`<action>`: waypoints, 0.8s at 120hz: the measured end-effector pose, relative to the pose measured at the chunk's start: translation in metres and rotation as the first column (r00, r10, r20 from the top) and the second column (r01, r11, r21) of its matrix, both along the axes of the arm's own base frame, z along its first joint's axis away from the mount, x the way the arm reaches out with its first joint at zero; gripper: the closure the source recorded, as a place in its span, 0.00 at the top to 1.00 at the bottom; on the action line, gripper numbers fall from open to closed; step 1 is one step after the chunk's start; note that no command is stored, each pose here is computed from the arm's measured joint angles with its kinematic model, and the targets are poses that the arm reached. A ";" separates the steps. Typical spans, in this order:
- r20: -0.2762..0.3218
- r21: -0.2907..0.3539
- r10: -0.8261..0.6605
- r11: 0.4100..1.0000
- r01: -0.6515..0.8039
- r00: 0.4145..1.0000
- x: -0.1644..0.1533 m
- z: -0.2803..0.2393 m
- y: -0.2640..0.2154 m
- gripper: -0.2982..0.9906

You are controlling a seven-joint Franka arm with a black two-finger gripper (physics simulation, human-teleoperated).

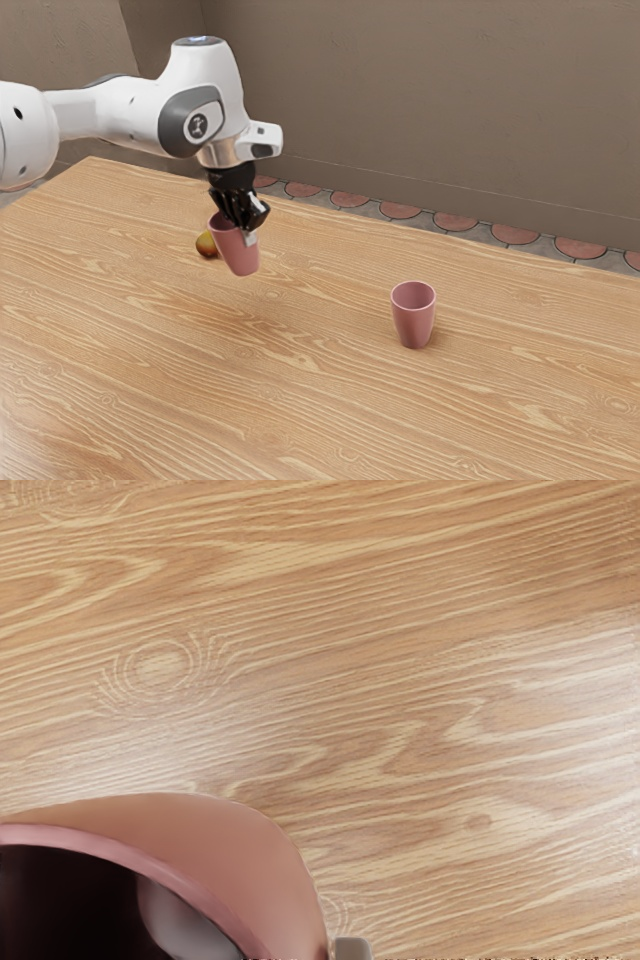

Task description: Place the left cup onto the right cup

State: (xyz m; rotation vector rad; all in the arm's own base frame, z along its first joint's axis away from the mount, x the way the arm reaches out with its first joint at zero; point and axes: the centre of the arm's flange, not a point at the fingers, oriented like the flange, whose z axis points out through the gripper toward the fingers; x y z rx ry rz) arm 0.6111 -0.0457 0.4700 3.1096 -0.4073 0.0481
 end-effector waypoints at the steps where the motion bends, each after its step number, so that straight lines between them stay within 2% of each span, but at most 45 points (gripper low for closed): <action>1: 0.001 0.001 -0.007 1.000 0.007 1.000 0.000 0.002 -0.004 0.18; 17: 0.019 0.022 -0.107 0.994 0.107 0.994 -0.001 0.026 -0.059 0.18; 47: 0.027 0.044 -0.205 0.978 0.204 0.978 0.008 0.046 -0.128 0.18; 77: 0.046 0.019 -0.334 0.942 0.334 0.941 0.001 0.054 -0.220 0.18; 96: 0.071 0.011 -0.357 0.934 0.358 0.931 0.026 0.043 -0.252 0.18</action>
